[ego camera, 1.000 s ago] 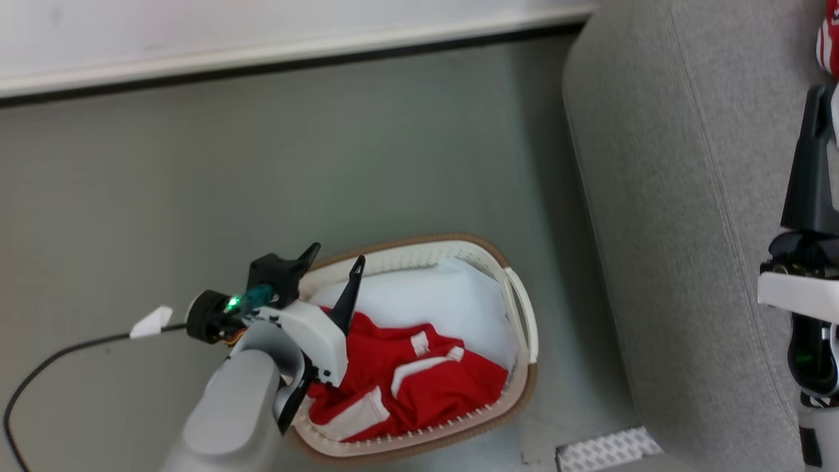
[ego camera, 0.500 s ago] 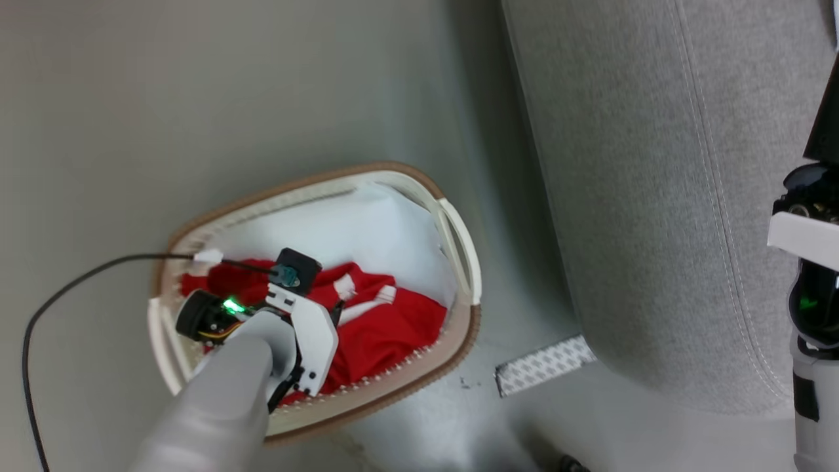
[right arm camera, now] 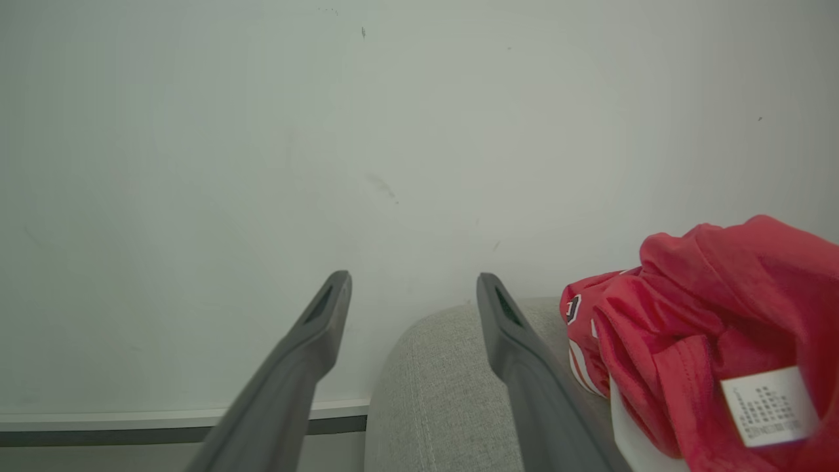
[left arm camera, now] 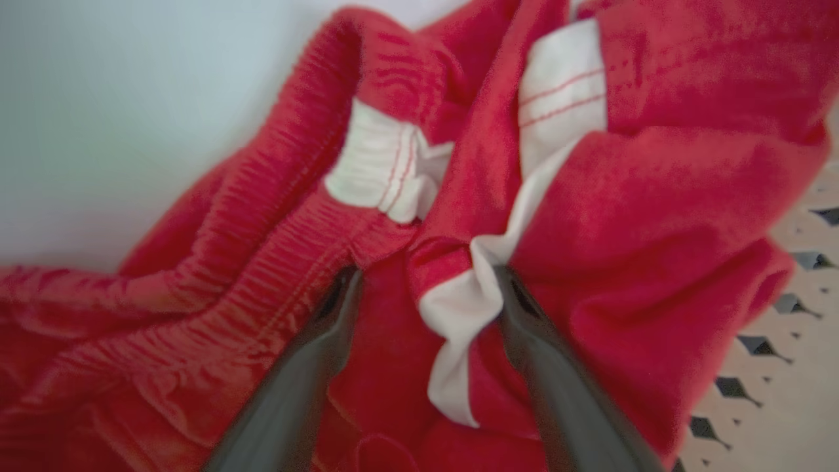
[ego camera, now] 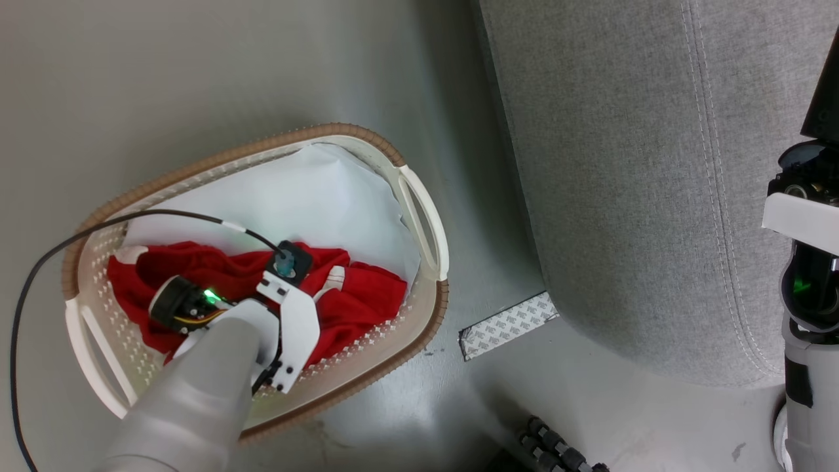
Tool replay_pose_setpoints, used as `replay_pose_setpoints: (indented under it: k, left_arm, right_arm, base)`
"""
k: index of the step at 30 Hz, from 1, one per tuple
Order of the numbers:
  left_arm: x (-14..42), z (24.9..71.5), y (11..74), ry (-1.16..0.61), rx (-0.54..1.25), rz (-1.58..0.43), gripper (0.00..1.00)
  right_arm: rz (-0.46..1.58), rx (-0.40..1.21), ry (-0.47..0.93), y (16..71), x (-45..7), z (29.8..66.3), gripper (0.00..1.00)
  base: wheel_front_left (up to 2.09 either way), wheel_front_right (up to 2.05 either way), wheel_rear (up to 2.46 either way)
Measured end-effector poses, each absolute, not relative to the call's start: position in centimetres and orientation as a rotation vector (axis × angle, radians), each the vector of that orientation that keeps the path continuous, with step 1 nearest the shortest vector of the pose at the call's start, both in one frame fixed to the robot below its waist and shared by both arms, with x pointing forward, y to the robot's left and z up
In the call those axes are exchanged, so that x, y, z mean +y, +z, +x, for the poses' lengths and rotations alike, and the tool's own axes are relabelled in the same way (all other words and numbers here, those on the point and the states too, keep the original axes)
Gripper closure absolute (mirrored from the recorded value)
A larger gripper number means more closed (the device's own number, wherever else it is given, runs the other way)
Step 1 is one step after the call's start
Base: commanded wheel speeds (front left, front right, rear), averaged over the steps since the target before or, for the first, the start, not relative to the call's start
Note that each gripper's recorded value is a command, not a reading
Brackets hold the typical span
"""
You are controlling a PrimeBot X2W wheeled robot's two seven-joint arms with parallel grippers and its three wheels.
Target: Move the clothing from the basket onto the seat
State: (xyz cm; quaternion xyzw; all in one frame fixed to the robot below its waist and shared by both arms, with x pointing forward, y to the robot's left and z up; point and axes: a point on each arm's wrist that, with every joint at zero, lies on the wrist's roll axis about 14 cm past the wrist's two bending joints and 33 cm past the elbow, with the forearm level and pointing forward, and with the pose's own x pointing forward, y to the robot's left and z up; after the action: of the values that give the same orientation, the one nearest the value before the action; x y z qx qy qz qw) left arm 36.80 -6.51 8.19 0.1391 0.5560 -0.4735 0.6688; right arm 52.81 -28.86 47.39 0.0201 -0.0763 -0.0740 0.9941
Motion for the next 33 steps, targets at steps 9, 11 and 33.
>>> replay_pose_setpoints:
  k: [9, 11, 33]
  left_arm:
    - [-5.2, 36.7, 7.5, -1.085, 1.287, 0.397, 1.0]
    - [-5.3, 36.7, 7.7, -1.073, 1.294, 0.37, 1.0]
    - [-10.4, 40.1, 22.4, -1.067, 0.896, 0.111, 1.0]
  right_arm:
    - [0.043, -0.152, -0.164, 47.4, -29.3, 52.5, 0.0]
    - [0.042, -0.153, -0.166, 47.5, -29.4, 52.5, 0.0]
    - [0.035, -0.26, -0.193, 54.4, -30.3, 48.3, 0.0]
  base:
    - [0.0, 0.0, 0.0]
    - [0.0, 0.0, 0.0]
    - [0.0, 0.0, 0.0]
